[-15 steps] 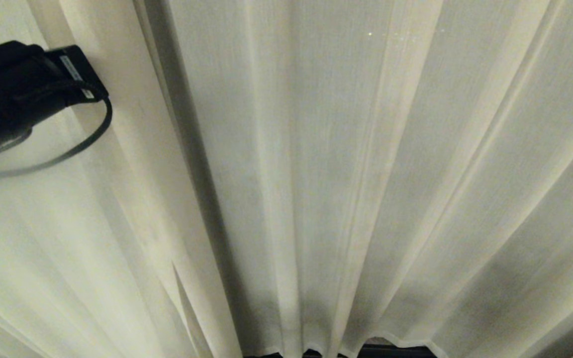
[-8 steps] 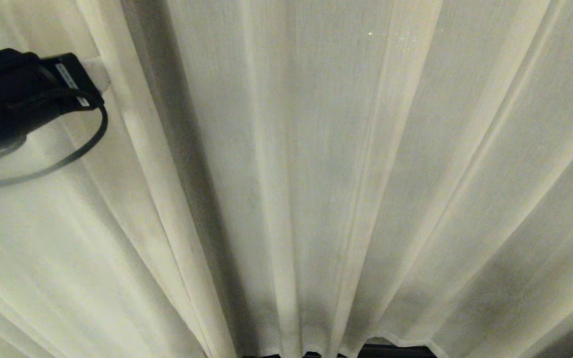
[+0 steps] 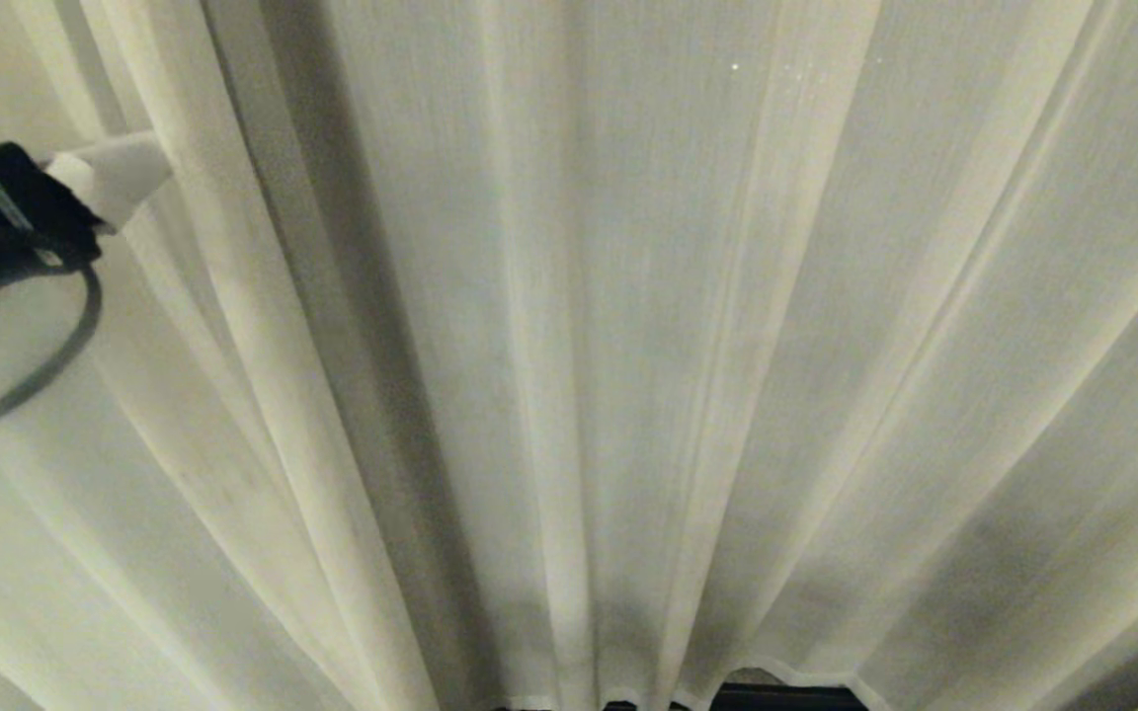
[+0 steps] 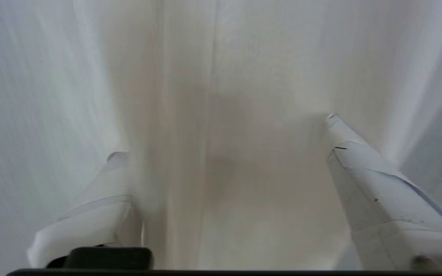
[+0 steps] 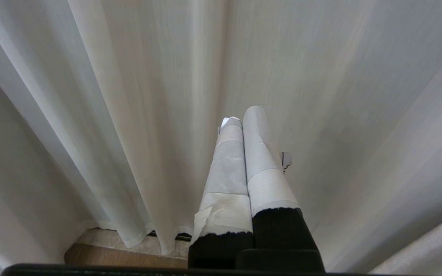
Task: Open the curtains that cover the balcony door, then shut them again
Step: Close the inner curtains on both sides
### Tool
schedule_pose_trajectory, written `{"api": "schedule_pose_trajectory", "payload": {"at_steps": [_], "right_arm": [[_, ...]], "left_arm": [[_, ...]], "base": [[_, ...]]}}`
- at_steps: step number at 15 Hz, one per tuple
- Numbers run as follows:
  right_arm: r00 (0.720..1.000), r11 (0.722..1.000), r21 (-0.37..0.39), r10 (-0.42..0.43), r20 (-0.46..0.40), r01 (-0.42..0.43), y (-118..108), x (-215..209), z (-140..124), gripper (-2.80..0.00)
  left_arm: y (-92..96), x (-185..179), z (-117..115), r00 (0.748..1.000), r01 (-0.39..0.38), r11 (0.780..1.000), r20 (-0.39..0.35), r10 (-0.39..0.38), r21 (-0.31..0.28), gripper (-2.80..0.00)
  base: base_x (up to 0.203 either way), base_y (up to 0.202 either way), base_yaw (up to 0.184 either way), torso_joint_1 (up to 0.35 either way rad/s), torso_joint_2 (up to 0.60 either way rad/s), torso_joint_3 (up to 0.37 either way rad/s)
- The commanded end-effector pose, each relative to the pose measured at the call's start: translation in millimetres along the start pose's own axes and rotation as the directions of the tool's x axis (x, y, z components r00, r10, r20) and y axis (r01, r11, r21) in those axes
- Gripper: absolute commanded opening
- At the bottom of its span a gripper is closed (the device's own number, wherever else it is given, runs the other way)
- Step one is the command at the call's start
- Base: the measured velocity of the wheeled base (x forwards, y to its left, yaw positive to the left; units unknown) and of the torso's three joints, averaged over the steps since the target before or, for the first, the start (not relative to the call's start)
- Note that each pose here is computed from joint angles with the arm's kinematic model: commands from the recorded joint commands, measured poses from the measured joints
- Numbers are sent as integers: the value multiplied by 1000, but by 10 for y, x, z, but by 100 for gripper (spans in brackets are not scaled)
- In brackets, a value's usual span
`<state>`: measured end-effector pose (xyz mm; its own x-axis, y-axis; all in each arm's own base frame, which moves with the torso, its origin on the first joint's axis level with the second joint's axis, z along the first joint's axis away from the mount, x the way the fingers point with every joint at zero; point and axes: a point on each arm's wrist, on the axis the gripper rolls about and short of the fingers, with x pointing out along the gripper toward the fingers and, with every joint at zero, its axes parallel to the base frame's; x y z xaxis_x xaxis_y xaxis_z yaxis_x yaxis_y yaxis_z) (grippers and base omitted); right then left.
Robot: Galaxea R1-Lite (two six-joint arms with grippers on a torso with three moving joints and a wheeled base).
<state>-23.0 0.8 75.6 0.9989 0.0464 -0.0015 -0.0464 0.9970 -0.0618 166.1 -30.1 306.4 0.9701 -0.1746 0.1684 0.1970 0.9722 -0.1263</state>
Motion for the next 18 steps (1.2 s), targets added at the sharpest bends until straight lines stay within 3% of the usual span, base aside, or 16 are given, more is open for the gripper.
{"api": "schedule_pose_trajectory", "payload": {"at_steps": [1,6,11,12,18], "right_arm": [[1000,1000,-1,2,-1,-2,0,1,0,-280],[1000,1000,-1,2,-1,-2,0,1,0,-280],[1000,1000,-1,1,-2,-1,0,1,0,-280],[1000,1000,-1,1,-2,-1,0,1,0,-280],[1000,1000,-1,1,-2,-1,0,1,0,-280]], "left_arm": [[-8,-392,87,999,-9,1000,42,8,1,0],[9,-893,3,999,-32,999,32,32,7,0],[23,-1356,-91,998,-45,999,-34,46,18,0],[24,-1436,-106,998,-45,999,-41,46,25,-280],[45,-1647,-237,996,-66,997,-64,68,41,-280]], "base": [[0,0,0,0,0,0],[0,0,0,0,0,0],[0,0,0,0,0,0],[0,0,0,0,0,0],[0,0,0,0,0,0]]}}
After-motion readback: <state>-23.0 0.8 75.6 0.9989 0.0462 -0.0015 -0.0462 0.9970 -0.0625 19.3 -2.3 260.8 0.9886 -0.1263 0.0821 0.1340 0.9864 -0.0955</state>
